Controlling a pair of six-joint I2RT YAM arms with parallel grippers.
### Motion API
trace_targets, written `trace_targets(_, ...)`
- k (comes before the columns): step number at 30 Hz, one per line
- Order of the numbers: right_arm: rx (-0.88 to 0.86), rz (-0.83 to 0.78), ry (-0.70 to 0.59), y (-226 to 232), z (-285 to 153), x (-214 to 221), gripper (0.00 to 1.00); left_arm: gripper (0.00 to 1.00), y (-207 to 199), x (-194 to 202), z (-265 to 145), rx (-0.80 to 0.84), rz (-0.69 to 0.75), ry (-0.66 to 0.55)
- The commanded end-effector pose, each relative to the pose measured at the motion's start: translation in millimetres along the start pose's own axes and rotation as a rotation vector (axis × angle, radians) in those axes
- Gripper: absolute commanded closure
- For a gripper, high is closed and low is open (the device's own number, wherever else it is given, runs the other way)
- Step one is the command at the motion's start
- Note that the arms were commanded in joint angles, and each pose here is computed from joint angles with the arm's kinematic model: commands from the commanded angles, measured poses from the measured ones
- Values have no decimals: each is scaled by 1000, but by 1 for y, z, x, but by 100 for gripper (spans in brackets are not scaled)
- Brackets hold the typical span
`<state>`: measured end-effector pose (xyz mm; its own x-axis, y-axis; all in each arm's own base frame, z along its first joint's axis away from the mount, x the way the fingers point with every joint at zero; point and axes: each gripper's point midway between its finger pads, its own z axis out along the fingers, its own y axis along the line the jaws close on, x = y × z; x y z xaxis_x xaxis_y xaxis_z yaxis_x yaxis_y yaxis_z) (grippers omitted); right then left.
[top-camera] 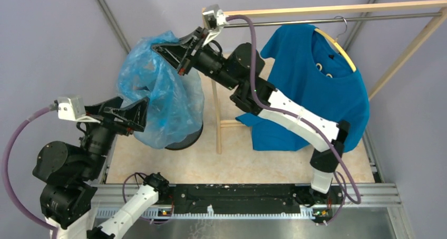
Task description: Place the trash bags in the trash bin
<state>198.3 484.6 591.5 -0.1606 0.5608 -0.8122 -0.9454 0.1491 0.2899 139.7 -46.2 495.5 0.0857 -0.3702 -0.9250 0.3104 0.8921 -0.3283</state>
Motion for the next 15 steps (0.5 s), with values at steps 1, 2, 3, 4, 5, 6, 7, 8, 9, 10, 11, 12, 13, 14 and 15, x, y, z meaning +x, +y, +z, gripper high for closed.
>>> trace_targets(1,32,-53,-14,-29,26,6,100,1,9,7,7,-52,-14,4)
trace_targets(2,26,-40,-9,-32,30,11,100,1,9,5,7,-51,-10,-7)
trace_targets(3,19,-30,-9,-35,34,16,100,1,9,4,8,-52,-4,-15)
trace_targets(4,9,-27,-14,-36,38,19,100,1,10,2,11,-57,0,-18)
trace_targets(5,0,-24,-17,-37,41,24,100,1,10,4,14,-61,5,-11)
trace_targets(6,-11,-22,-20,-37,44,27,100,1,9,5,17,-61,10,-2)
trace_targets(7,-29,-22,-34,-34,47,23,100,1,9,8,20,-58,15,10)
trace_targets(8,-38,-22,-40,-34,50,25,100,1,8,11,23,-56,18,19)
trace_targets(9,-47,-22,-56,-33,52,23,100,1,8,12,23,-53,16,24)
trace_targets(10,-49,-26,-72,-34,54,23,100,1,8,12,23,-51,18,24)
trace_targets(11,-48,-31,-85,-35,56,22,100,1,8,12,21,-52,25,19)
trace_targets(12,-44,-37,-99,-37,58,19,100,1,11,11,20,-61,35,16)
trace_targets(13,-42,-45,-111,-38,60,17,100,1,14,10,18,-76,48,13)
trace_targets(14,-39,-54,-126,-39,61,14,100,1,19,9,16,-102,59,8)
trace_targets(15,-37,-60,-141,-41,63,12,100,1,24,9,14,-121,68,7)
